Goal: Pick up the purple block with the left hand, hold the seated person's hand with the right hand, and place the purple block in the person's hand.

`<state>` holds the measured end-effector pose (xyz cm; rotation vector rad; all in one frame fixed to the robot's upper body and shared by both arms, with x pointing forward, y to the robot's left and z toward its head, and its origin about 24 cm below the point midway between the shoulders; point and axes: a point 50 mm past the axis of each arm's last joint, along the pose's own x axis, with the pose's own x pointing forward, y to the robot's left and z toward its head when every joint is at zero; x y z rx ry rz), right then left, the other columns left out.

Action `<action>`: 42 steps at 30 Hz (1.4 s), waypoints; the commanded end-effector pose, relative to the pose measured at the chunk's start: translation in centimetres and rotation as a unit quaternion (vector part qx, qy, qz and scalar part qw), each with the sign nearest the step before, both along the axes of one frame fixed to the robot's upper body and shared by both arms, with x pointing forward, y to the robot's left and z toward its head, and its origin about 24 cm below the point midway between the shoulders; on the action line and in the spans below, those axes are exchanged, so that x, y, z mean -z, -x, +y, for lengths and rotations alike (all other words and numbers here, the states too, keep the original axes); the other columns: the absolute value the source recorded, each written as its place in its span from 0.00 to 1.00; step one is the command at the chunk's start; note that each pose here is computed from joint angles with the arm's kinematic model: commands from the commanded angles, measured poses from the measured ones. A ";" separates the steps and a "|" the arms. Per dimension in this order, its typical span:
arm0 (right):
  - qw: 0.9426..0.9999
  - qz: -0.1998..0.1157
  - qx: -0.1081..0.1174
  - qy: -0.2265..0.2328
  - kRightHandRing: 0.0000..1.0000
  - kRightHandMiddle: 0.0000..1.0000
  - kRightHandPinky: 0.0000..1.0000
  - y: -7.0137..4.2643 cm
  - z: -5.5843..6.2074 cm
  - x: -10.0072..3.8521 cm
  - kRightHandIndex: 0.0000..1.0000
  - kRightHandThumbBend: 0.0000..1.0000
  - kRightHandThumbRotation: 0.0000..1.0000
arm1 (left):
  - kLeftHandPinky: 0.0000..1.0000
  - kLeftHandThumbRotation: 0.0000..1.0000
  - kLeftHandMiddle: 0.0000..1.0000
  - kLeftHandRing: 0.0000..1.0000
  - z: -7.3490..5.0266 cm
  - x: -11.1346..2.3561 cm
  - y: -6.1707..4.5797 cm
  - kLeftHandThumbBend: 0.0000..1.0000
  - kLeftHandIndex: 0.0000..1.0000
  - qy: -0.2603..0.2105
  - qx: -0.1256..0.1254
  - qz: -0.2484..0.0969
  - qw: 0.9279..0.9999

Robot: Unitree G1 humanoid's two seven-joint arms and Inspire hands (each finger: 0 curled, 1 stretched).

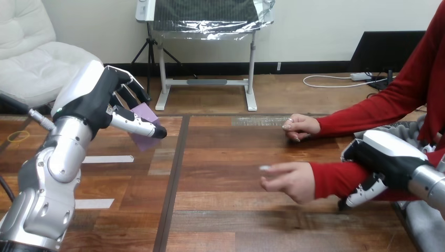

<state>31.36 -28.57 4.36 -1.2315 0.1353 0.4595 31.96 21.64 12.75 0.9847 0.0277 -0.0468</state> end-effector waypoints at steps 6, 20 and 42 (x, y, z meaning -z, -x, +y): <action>0.997 -0.061 -0.030 -0.045 0.20 0.26 0.18 -1.1 1.8 -2.1 0.26 0.81 0.00 | 0.23 0.00 0.39 0.31 -0.8 -2.2 -0.8 0.78 0.42 0.012 0.009 -0.054 0.998; 0.993 -0.075 -0.055 -0.074 0.20 0.25 0.17 -1.6 3.4 -2.7 0.25 0.81 0.01 | 0.26 0.00 0.41 0.33 -1.4 -2.2 -1.0 0.78 0.42 0.018 0.021 -0.059 0.998; 0.988 -0.076 -0.089 -0.104 0.25 0.30 0.23 -2.5 6.1 -3.7 0.29 0.80 0.07 | 0.28 0.00 0.42 0.35 -2.9 -2.4 -1.7 0.78 0.42 0.036 0.029 -0.062 0.997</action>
